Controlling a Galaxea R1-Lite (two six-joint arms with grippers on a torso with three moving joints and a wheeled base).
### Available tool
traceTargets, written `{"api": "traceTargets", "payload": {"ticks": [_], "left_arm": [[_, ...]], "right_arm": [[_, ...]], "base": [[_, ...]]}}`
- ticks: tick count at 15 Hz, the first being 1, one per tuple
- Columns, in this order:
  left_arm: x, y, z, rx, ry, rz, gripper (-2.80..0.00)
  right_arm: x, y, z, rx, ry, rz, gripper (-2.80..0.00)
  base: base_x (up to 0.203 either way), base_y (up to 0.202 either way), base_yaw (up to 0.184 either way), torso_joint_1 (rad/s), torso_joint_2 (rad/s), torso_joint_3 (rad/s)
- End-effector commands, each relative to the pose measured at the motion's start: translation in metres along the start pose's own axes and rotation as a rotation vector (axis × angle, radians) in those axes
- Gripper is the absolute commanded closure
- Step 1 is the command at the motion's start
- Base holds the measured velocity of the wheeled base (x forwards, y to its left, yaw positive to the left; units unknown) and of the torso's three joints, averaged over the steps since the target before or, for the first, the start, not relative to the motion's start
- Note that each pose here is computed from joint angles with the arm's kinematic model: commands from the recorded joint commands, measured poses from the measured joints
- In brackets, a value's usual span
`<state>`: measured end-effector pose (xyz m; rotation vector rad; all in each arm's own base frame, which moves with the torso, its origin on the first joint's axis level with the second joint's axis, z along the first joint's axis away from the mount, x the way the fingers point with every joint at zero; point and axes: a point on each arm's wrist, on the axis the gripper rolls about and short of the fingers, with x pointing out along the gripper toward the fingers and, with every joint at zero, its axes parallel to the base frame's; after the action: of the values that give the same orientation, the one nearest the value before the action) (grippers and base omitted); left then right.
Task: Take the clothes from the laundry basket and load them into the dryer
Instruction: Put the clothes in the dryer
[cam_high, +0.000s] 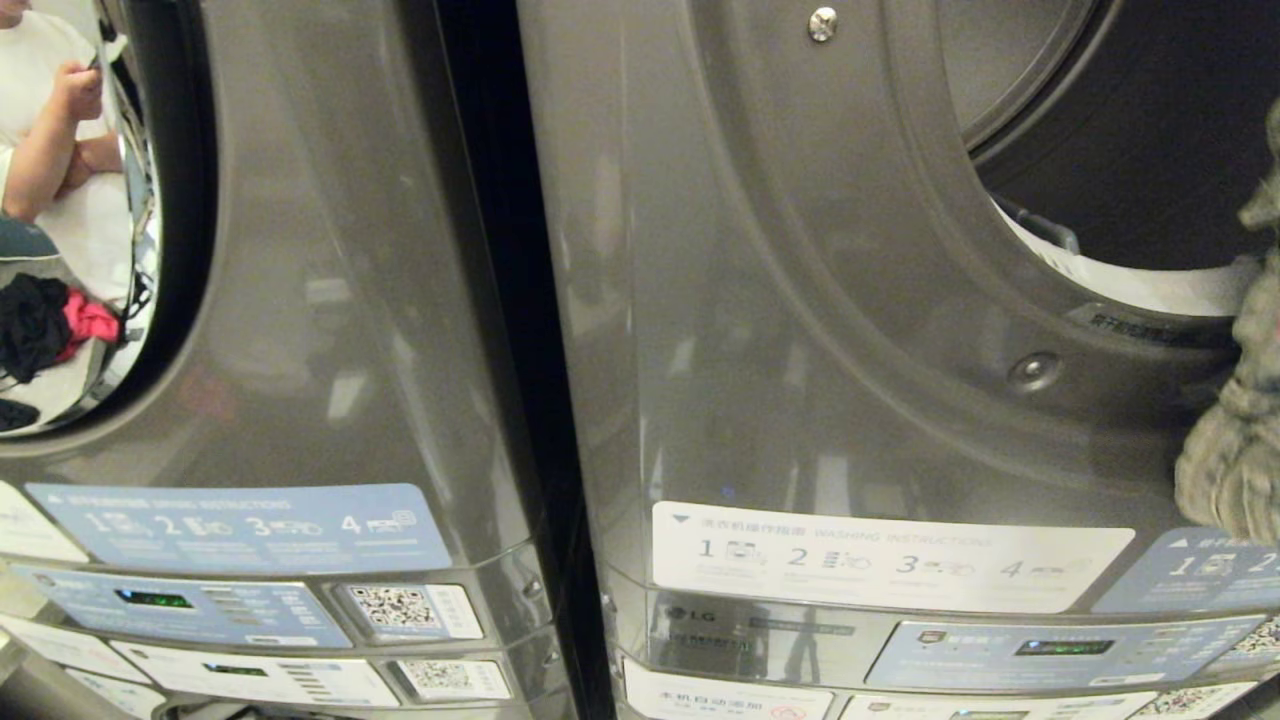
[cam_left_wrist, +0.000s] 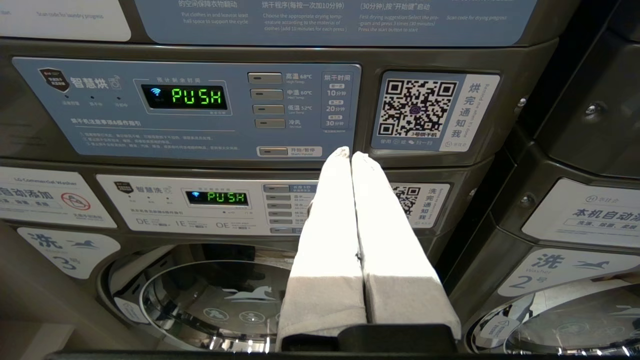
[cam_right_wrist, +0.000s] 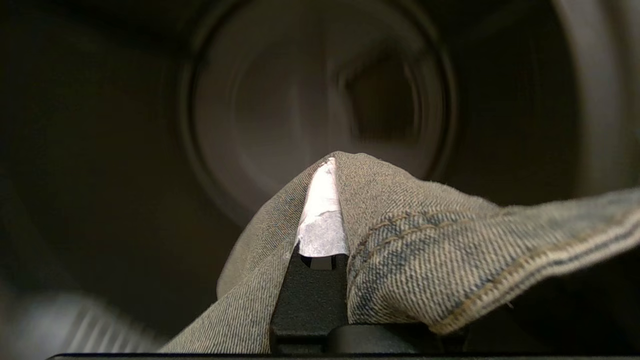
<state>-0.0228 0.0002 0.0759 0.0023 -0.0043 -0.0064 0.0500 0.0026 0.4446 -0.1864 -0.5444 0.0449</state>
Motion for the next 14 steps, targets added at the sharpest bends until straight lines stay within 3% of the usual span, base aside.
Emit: {"api": "traceTargets", "payload": {"ticks": [1,3,5,6,11,14], "left_arm": [[0.000,0.000,0.000,-0.001,0.000,0.000,0.00],[0.000,0.000,0.000,0.001,0.000,0.000,0.00],[0.000,0.000,0.000,-0.001,0.000,0.000,0.00],[0.000,0.000,0.000,-0.001,-0.002,0.000,0.00],[0.000,0.000,0.000,-0.001,0.000,0.000,0.00],[0.000,0.000,0.000,-0.001,0.000,0.001,0.00]], "right_arm": [[0.123,0.005,-0.051,0.013,0.061,0.025,0.00],[0.174,0.012,-0.060,0.016,-0.026,-0.013,0.00],[0.202,0.028,-0.081,0.023,-0.026,-0.054,0.00],[0.208,0.038,-0.089,0.033,-0.010,-0.070,-2.80],[0.237,0.060,-0.150,0.031,0.112,-0.053,-2.80],[0.227,0.061,-0.134,0.039,0.125,-0.033,-2.80]], "base": [[0.000,0.000,0.000,0.000,0.00,0.000],[0.000,0.000,0.000,0.000,0.00,0.000],[0.000,0.000,0.000,0.000,0.00,0.000],[0.000,0.000,0.000,0.000,0.00,0.000],[0.000,0.000,0.000,0.000,0.00,0.000],[0.000,0.000,0.000,0.000,0.00,0.000]]}}
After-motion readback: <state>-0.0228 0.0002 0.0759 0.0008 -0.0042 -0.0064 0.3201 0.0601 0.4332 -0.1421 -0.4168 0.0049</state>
